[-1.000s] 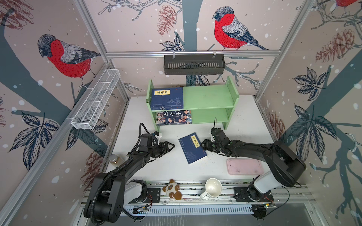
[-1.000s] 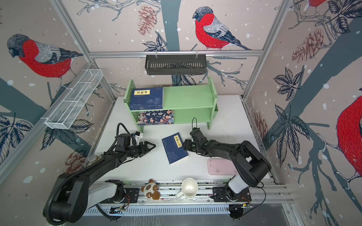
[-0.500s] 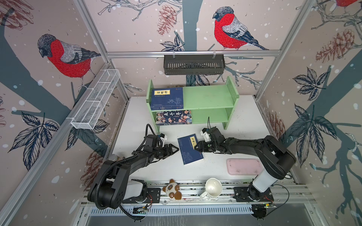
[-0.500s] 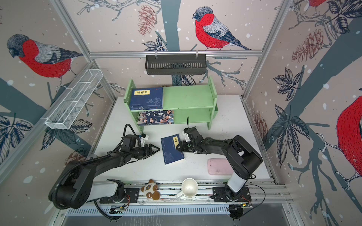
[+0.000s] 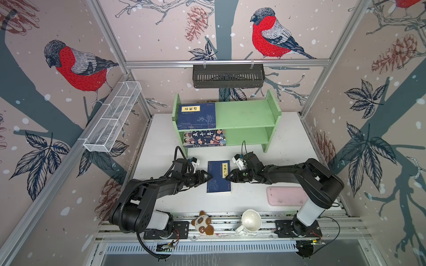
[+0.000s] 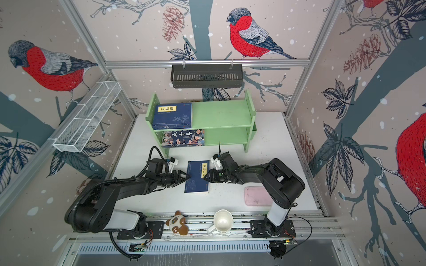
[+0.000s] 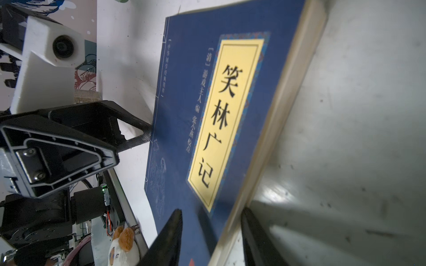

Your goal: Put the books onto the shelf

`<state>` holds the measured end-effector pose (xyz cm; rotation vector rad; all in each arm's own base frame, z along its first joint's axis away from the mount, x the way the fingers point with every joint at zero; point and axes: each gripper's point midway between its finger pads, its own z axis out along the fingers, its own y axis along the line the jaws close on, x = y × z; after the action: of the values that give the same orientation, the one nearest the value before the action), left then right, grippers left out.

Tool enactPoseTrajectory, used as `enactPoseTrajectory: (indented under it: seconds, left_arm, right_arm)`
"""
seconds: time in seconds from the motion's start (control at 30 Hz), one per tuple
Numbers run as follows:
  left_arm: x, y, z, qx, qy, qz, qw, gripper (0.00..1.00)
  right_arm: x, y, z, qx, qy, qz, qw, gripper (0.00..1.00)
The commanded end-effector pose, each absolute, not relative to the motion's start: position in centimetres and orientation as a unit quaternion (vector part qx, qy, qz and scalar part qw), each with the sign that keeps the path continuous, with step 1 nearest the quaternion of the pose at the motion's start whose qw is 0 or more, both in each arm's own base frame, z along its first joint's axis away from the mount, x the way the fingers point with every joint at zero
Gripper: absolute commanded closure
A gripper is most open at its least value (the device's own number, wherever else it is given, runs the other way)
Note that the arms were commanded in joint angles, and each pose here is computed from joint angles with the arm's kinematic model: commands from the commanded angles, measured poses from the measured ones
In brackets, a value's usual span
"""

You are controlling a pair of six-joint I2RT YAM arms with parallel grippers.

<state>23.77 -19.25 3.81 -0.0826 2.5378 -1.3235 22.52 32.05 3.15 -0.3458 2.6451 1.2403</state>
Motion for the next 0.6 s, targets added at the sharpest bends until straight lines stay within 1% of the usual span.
enactPoseTrajectory:
  seconds: [0.0,0.4,0.47,0.53,0.57]
  left_arm:
    - [23.8,-19.2,3.3,-0.029,0.883,-0.448,0.138,0.40]
    - [23.3,-19.6,4.4,-0.024,0.871,-0.470,0.141,0.42]
    - [23.2,-19.7,4.6,-0.023,0.868,-0.474,0.144,0.42]
    - [23.0,-19.8,4.7,-0.019,0.867,-0.478,0.143,0.43]
    - [22.9,-20.0,4.9,-0.016,0.865,-0.482,0.142,0.43]
  right_arm:
    - [22.0,32.0,2.8,-0.101,0.896,0.425,0.085,0.63]
    - [22.5,33.0,4.4,-0.086,0.874,0.468,0.095,0.75]
    - [22.7,33.1,4.6,-0.081,0.872,0.472,0.096,0.73]
    - [22.8,33.3,4.8,-0.081,0.870,0.477,0.097,0.64]
    - [22.9,33.4,4.9,-0.081,0.869,0.478,0.097,0.61]
